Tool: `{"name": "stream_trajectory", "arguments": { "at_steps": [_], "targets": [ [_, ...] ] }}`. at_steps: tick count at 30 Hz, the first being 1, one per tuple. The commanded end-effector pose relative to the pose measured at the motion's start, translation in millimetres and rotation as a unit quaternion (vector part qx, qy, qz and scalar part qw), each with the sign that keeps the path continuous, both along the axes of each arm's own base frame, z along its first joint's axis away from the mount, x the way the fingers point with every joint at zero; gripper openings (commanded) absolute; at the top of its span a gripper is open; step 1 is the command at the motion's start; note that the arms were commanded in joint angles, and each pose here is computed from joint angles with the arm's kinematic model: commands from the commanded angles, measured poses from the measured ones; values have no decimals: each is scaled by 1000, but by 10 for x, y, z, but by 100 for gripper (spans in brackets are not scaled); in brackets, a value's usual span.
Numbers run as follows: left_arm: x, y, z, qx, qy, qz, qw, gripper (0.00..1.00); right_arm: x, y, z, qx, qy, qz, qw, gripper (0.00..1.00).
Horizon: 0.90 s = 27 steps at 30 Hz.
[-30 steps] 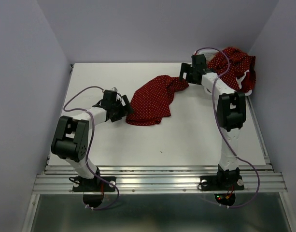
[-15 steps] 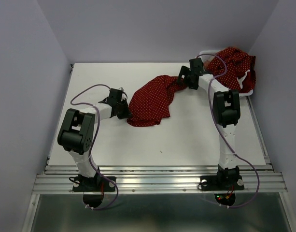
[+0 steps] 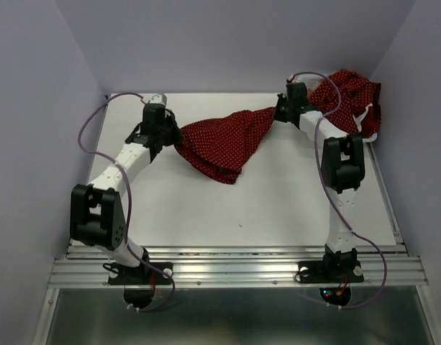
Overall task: Fold and stack the skirts
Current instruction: Flatten the skirt out
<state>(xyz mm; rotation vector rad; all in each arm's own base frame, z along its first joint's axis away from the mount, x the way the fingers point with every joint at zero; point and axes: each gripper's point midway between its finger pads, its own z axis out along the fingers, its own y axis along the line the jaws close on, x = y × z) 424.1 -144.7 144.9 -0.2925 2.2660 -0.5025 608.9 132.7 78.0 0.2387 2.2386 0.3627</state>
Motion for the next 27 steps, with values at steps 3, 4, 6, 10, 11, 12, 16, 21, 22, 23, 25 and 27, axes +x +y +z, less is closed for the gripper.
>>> {"name": "stream_trajectory", "arguments": {
  "at_steps": [3, 4, 6, 10, 11, 12, 16, 21, 22, 23, 25, 27],
  "targets": [
    [113, 781, 1548, 11, -193, 107, 975, 0, -297, -330, 2770, -47, -333, -18, 942, 1],
    [50, 923, 1769, 12, -221, 126, 967, 0, -405, -358, 2912, -52, -349, -18, 935, 1],
    [-80, 1077, 2108, 19, -264, 149, 953, 0, -727, -451, 3312, -65, -393, -22, 917, 1],
    [-386, 1336, 2696, 32, -332, 197, 922, 0, -1290, -594, 3857, -78, -454, -33, 887, 1],
    [-463, 1376, 2810, 32, -346, 206, 915, 0, -1406, -613, 3946, -80, -466, -32, 881, 1],
    [-542, 1433, 2945, 34, -365, 218, 904, 0, -1508, -633, 3956, -83, -471, -32, 878, 1],
    [-1013, 1552, 3453, 24, -435, 242, 867, 0, -2156, -663, 4401, -61, -523, -22, 850, 1],
    [-1171, 1705, 3572, 32, -450, 279, 848, 0, -2398, -450, 4300, -21, -503, 39, 863, 2],
    [-1130, 1720, 3543, 38, -444, 282, 850, 0, -2389, -399, 4249, -11, -491, 50, 869, 2],
    [-1076, 1730, 3503, 43, -435, 285, 853, 0, -2389, -319, 4214, -1, -481, 71, 874, 4],
    [-836, 1763, 3294, 64, -394, 292, 869, 0, -2241, -209, 3891, 30, -424, 84, 901, 6],
    [-514, 1784, 2969, 83, -342, 292, 889, 0, -2060, -64, 3392, 67, -350, 99, 929, 7]
  ]
}}
